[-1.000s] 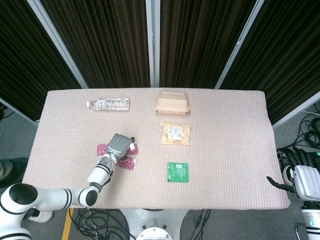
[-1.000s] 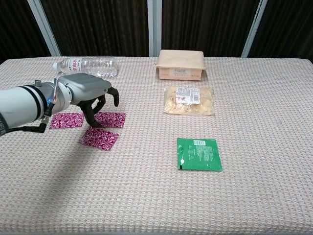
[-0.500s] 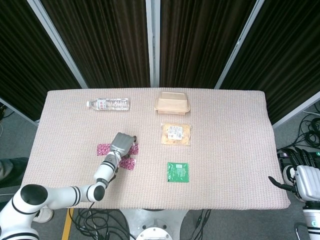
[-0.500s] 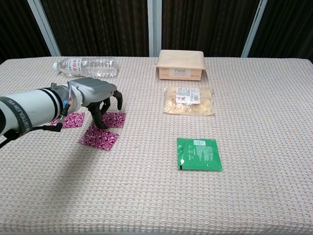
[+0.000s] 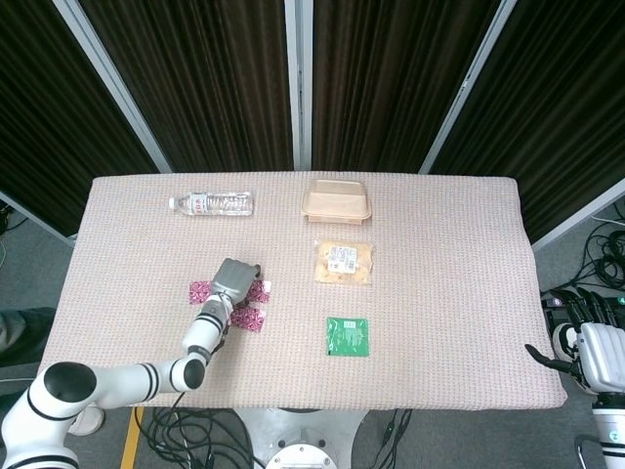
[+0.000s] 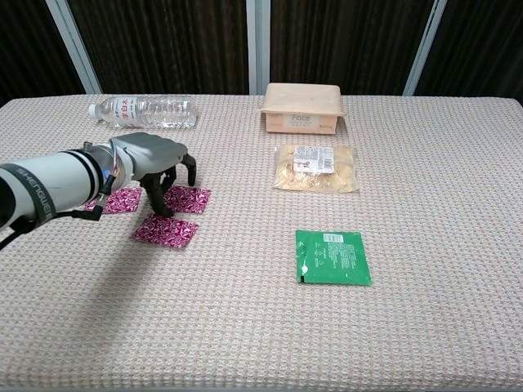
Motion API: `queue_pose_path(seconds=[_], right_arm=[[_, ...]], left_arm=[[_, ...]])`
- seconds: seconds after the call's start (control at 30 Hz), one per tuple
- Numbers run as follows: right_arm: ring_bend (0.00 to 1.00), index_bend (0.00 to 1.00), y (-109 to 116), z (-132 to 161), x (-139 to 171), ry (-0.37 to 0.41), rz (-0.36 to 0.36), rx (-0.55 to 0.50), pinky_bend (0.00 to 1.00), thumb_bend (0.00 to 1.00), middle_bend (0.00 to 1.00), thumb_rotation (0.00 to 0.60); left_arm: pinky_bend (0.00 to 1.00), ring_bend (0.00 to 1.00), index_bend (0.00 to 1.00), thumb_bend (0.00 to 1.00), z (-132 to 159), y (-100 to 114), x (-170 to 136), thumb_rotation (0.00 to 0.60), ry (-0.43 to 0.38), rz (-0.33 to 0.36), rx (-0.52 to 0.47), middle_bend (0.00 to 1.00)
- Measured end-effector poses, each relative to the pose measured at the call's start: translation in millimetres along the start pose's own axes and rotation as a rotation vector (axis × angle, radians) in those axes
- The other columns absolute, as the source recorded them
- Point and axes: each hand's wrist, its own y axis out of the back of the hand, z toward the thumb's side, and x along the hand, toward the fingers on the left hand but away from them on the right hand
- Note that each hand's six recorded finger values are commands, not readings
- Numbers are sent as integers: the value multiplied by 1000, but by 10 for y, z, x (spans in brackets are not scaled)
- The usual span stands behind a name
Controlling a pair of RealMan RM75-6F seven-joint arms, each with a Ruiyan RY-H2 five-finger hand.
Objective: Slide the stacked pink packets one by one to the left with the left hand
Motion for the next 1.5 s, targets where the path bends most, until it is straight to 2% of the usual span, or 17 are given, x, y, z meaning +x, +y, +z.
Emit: queue_pose_path(seconds=[0.37, 0.8, 0.97, 1.1, 1.2, 1.5], right_arm=[[64, 157, 5, 1, 18, -3, -1, 1, 8, 56, 158, 459], [64, 156, 17, 12, 27, -1, -4, 4, 8, 54, 159, 472], [64, 156, 32, 20, 21, 0, -7, 6, 8, 54, 158, 467], [64, 156, 31, 44, 13, 8, -7, 3, 9, 56, 158, 463], [64, 156, 28, 50, 8, 11, -6, 2, 8, 56, 158, 462], [64, 157, 9, 90, -11, 28, 0, -1, 9, 56, 158, 466]], left_arm=[[932, 789, 473, 241, -1, -5, -10, 600, -6, 23, -4, 800], [932, 789, 476, 241, -53, 20, -38, 600, -1, 38, -25, 801], [932, 789, 474, 241, -127, 138, -75, 600, 13, 75, -64, 801], [932, 789, 470, 241, -264, 254, -103, 600, 38, 100, -78, 801], [932, 789, 468, 241, -372, 257, -127, 600, 66, 91, -91, 800], [933, 789, 463, 241, -818, 9, -277, 600, 206, 5, -143, 800]])
